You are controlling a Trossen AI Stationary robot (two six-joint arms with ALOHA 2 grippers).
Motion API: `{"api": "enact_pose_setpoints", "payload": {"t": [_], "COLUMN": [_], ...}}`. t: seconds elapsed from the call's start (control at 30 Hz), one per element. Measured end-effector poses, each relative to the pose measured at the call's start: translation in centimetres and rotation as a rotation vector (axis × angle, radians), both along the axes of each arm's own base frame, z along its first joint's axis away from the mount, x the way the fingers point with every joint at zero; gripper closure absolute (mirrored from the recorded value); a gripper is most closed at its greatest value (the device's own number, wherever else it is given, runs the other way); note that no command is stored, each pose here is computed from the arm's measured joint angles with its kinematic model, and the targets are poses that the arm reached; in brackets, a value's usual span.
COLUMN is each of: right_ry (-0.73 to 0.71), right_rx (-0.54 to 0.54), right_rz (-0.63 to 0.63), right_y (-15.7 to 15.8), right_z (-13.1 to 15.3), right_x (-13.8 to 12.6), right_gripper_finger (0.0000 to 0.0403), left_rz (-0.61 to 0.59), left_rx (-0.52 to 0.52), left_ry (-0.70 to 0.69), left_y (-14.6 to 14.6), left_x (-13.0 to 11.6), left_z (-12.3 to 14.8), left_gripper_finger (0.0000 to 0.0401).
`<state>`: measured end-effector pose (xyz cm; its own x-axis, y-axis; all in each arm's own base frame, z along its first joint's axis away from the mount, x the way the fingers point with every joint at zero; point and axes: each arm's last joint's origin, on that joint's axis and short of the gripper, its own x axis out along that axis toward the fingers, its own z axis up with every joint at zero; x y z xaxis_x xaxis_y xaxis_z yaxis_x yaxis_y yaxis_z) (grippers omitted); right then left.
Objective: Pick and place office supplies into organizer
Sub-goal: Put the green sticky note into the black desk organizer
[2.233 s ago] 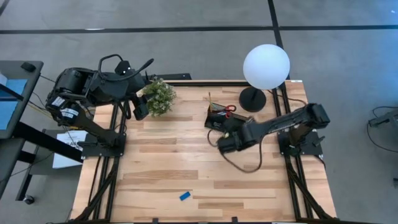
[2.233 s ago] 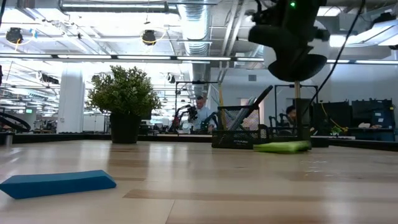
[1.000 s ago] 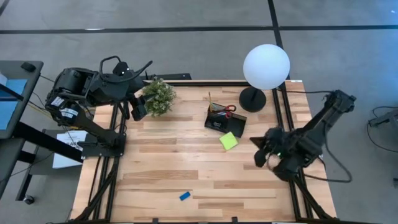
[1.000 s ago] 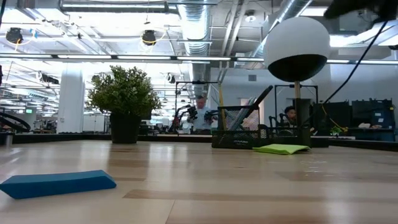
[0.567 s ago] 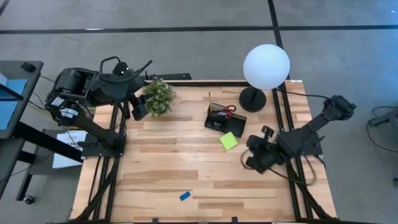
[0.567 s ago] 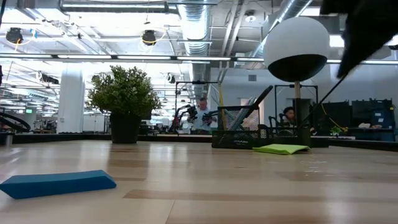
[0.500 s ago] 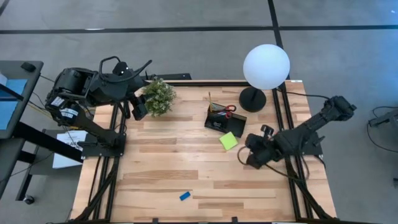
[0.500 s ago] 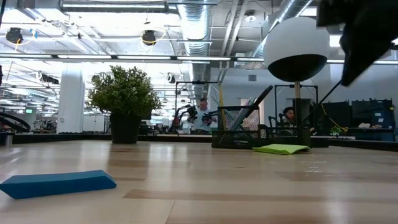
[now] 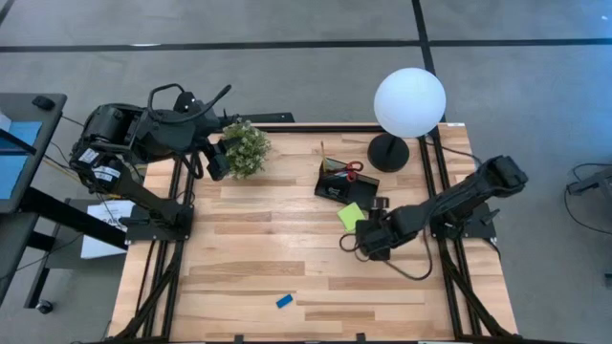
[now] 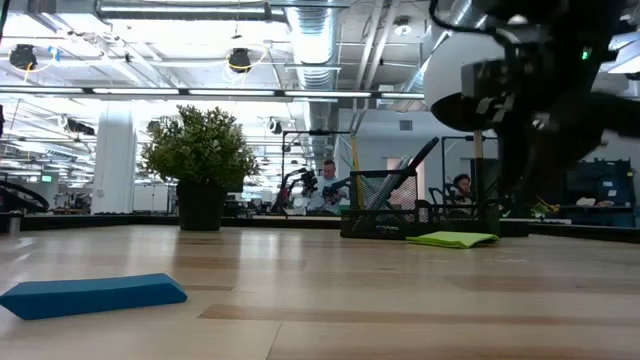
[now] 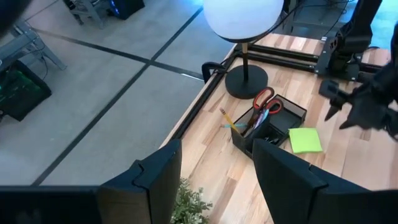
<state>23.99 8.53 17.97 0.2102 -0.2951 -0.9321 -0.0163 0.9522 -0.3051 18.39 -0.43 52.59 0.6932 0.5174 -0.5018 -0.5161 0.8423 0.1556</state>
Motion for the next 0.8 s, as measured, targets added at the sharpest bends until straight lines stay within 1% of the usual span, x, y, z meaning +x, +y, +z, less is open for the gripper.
{"api": "enact_pose_setpoints", "payload": {"t": [0.1, 0.23, 0.33, 0.37, 0.5, 0.57, 0.8], "right_ry": [0.034, 0.076, 0.102, 0.106, 0.115, 0.109, 0.044], "right_rx": [-0.066, -0.161, -0.178, -0.2, -0.338, -0.383, -0.361], "right_rz": [0.019, 0.026, 0.058, 0.073, 0.105, 0.104, 0.059], "right_y": [0.4, 0.6, 0.8, 0.9, 1.0, 0.9, 0.2], "right_z": [-1.7, -3.8, -5.4, -5.7, -7.0, -7.3, -7.5], "right_x": [0.6, 1.1, 1.8, 2.0, 2.4, 2.6, 3.6], "right_gripper_finger": [0.0194, 0.0182, 0.0182, 0.0183, 0.0192, 0.0199, 0.0219], "left_rz": [-0.002, -0.006, -0.007, -0.007, -0.008, -0.008, -0.009], "left_rx": [0.002, 0.007, 0.008, 0.009, 0.009, 0.01, 0.01], "left_ry": [0.002, 0.006, 0.007, 0.007, 0.008, 0.008, 0.009], "left_y": [0.0, 0.0, 0.0, 0.0, 0.0, 0.0, 0.0], "left_x": [0.0, 0.0, 0.0, 0.0, 0.0, 0.0, 0.0], "left_z": [0.0, 0.0, 0.0, 0.0, 0.0, 0.0, 0.0], "left_gripper_finger": [0.0207, 0.0207, 0.0207, 0.0207, 0.0207, 0.0207, 0.0207]}}
